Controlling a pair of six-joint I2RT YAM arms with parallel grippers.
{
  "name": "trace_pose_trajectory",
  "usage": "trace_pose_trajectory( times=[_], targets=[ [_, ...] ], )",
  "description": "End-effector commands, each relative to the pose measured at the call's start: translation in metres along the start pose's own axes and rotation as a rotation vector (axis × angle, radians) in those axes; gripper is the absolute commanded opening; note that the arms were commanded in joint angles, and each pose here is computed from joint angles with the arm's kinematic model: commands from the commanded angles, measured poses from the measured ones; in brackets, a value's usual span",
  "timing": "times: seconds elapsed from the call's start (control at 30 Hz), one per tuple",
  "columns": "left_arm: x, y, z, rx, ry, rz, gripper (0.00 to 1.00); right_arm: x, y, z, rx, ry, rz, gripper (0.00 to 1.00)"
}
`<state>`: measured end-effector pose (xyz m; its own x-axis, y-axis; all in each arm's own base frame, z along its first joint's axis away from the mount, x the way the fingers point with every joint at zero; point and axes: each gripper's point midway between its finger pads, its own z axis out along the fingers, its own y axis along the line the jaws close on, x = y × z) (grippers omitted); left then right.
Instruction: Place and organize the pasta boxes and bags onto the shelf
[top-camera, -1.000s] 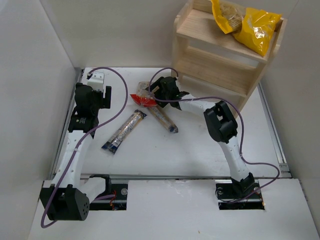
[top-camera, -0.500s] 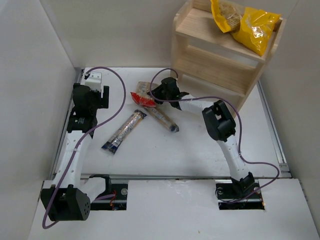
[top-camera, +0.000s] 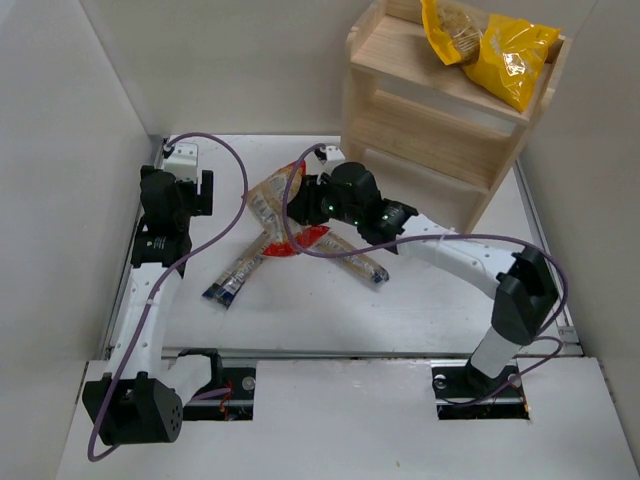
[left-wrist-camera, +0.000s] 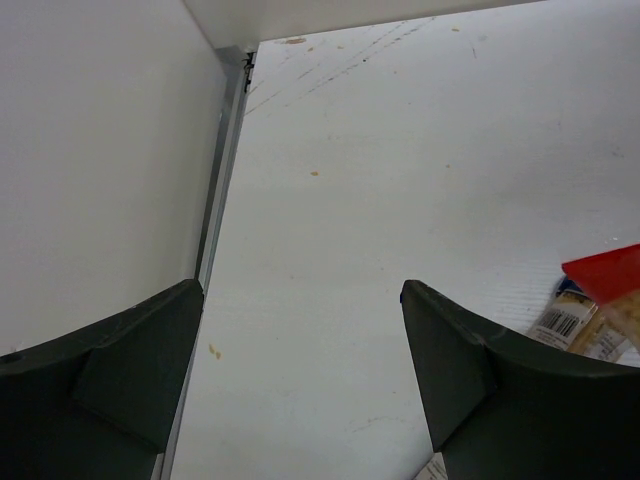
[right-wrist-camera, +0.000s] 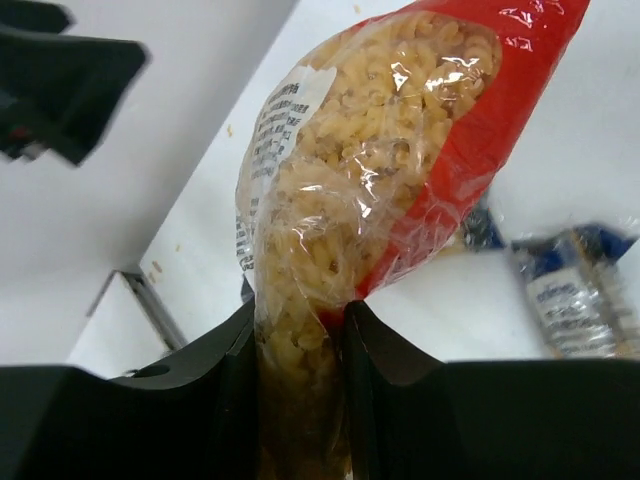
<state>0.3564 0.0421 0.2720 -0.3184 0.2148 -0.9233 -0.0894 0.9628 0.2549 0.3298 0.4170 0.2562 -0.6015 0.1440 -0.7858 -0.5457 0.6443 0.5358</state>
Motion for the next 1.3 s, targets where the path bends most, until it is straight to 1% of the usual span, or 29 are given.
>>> trace_pose_trajectory(
  times=[0.0,0.07,0.17,0.27,0.37,0.47,0.57,0.63,0.7,0.77,0.83,0.97,1.07,1.17,1.2,1.27],
  targets=[
    [-0.024,0.008,-0.005,-0.021,-0.086,-0.007,0.79,-0.076,0.016,-0.032,0.016,-0.258,-0.248,0.00],
    [-0.025,0.008,-0.005,-0.021,-0.086,-0.003,0.79,-0.101,0.030,-0.057,0.071,-0.331,-0.427,0.00],
    [-0.026,0.011,-0.006,-0.030,-0.090,0.005,0.79,-0.153,0.051,-0.108,0.166,-0.484,-0.669,0.00],
    [-0.028,0.012,-0.008,-0.032,-0.098,0.011,0.79,-0.225,0.066,-0.184,0.327,-0.687,-0.868,0.00],
    [-0.028,0.012,-0.009,-0.033,-0.100,0.017,0.79,-0.279,0.084,-0.247,0.443,-0.854,-0.985,0.00],
    [-0.025,0.013,-0.009,-0.039,-0.098,0.016,0.79,-0.321,0.087,-0.292,0.545,-0.989,-1.031,0.00],
    [-0.025,0.014,-0.011,-0.042,-0.102,0.015,0.79,-0.358,0.083,-0.319,0.664,-1.091,-1.100,0.00],
    [-0.025,0.014,-0.012,-0.042,-0.105,0.015,0.79,-0.382,0.075,-0.328,0.754,-1.137,-1.150,0.00],
    [-0.026,0.014,-0.012,-0.043,-0.107,0.015,0.79,-0.405,0.060,-0.326,0.837,-1.164,-1.196,0.00],
    [-0.027,0.014,-0.012,-0.042,-0.112,0.014,0.79,-0.423,0.043,-0.312,0.875,-1.157,-1.246,0.00],
    [-0.026,0.015,-0.013,-0.047,-0.118,0.013,0.79,-0.435,0.019,-0.288,0.890,-1.122,-1.268,0.00],
    [-0.019,0.018,-0.014,-0.059,-0.115,0.010,0.79,-0.437,-0.024,-0.248,0.917,-1.027,-1.321,0.00],
    [-0.012,0.020,-0.014,-0.066,-0.102,0.009,0.79,-0.419,-0.047,-0.214,0.943,-0.865,-1.452,0.00],
    [-0.008,0.020,-0.013,-0.069,-0.095,0.009,0.79,-0.387,-0.085,-0.183,1.015,-0.606,-1.635,0.00],
    [-0.008,0.020,-0.013,-0.069,-0.095,0.009,0.79,-0.377,-0.097,-0.176,1.028,-0.535,-1.670,0.00],
    [-0.008,0.020,-0.012,-0.068,-0.096,0.009,0.79,-0.362,-0.113,-0.172,1.044,-0.448,-1.680,0.00]
  ],
)
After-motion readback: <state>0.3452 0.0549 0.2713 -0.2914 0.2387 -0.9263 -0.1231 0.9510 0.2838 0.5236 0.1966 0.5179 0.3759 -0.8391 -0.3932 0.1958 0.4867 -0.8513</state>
